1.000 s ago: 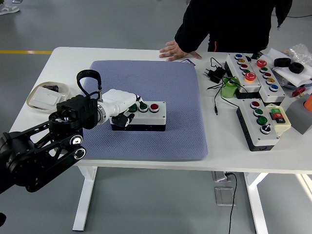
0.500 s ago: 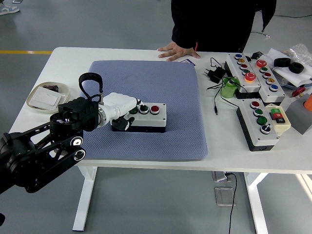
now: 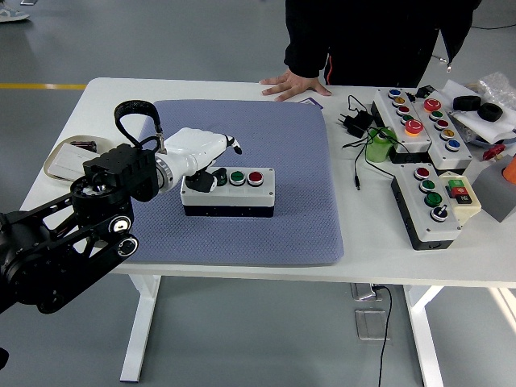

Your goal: Pick up the button,place it on the desk,press the button,press the button

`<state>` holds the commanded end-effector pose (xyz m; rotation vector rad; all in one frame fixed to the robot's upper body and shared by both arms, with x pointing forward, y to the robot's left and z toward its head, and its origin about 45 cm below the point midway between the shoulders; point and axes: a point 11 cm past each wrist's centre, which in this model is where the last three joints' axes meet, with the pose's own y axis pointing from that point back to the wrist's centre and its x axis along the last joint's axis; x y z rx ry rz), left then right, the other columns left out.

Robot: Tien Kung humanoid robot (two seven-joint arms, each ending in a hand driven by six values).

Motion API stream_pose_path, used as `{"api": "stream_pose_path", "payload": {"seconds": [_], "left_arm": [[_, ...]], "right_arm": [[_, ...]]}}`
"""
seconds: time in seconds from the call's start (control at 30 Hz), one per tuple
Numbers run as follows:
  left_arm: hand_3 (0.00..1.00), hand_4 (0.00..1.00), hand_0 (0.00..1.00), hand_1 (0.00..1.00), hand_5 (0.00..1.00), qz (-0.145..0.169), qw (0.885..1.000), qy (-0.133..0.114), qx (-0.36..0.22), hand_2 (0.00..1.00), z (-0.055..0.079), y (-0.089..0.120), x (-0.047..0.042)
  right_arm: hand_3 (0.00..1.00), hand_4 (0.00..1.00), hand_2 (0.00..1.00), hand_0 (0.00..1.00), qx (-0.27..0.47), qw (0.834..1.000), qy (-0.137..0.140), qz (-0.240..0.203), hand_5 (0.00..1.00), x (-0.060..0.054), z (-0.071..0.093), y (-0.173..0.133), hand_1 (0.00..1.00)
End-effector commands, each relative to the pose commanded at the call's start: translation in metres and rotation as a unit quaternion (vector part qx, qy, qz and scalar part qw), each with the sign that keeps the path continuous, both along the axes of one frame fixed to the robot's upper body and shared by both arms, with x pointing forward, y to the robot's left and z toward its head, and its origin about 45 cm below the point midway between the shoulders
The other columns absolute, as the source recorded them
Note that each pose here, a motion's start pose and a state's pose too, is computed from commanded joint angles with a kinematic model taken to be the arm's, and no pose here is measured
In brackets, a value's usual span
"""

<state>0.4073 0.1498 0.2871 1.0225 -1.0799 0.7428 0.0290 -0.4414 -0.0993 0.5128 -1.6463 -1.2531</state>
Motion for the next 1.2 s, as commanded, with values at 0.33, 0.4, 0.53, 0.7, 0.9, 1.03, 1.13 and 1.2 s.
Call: {"api": "stream_pose_path", "payload": {"seconds": [0.33,0.4,0.53,0.7,0.9,1.03,1.13,1.2], "left_arm": [[0.779,0.444,0.017,0.002,0.002,-0.031,0.999,0.038,-0.017,0.039,-0.011,-0.018,-0.0107],[0.777,0.45,0.016,0.002,0.002,-0.033,0.998,0.044,-0.022,0.04,-0.012,-0.019,-0.0114],[0.777,0.45,0.016,0.002,0.002,-0.037,0.998,0.056,-0.022,0.04,-0.016,-0.021,-0.0128],[0.774,0.457,0.016,0.002,0.002,-0.043,0.997,0.069,-0.015,0.04,-0.021,-0.023,-0.0153],[0.774,0.451,0.014,0.002,0.002,-0.047,0.996,0.08,-0.011,0.04,-0.026,-0.025,-0.0153],[0.773,0.454,0.014,0.002,0.002,-0.045,0.996,0.079,-0.01,0.04,-0.027,-0.027,-0.0131],[0.773,0.454,0.014,0.002,0.002,-0.039,0.996,0.076,-0.008,0.04,-0.027,-0.025,-0.0098],[0.777,0.453,0.014,0.002,0.002,-0.034,0.997,0.072,-0.007,0.039,-0.026,-0.022,-0.0072]], "right_arm": [[0.592,0.249,0.549,0.642,0.0,1.0,0.001,-0.001,0.357,-0.002,0.0,0.0,0.509],[0.592,0.249,0.549,0.642,0.0,1.0,0.002,-0.002,0.357,-0.003,0.0,0.0,0.509],[0.592,0.249,0.549,0.642,0.0,1.0,0.002,-0.002,0.357,-0.003,0.0,0.0,0.509],[0.592,0.249,0.549,0.642,0.0,1.0,0.002,-0.002,0.355,-0.003,0.0,0.0,0.507],[0.592,0.249,0.549,0.643,0.0,1.0,0.001,-0.004,0.355,-0.003,0.0,0.0,0.508],[0.592,0.25,0.549,0.642,0.0,1.0,0.001,-0.004,0.354,-0.003,0.0,0.0,0.508],[0.592,0.25,0.549,0.642,0.001,1.0,0.0,-0.005,0.354,-0.002,0.0,0.001,0.508],[0.593,0.25,0.549,0.642,0.001,1.0,-0.001,-0.005,0.355,-0.001,0.0,0.001,0.508]]}}
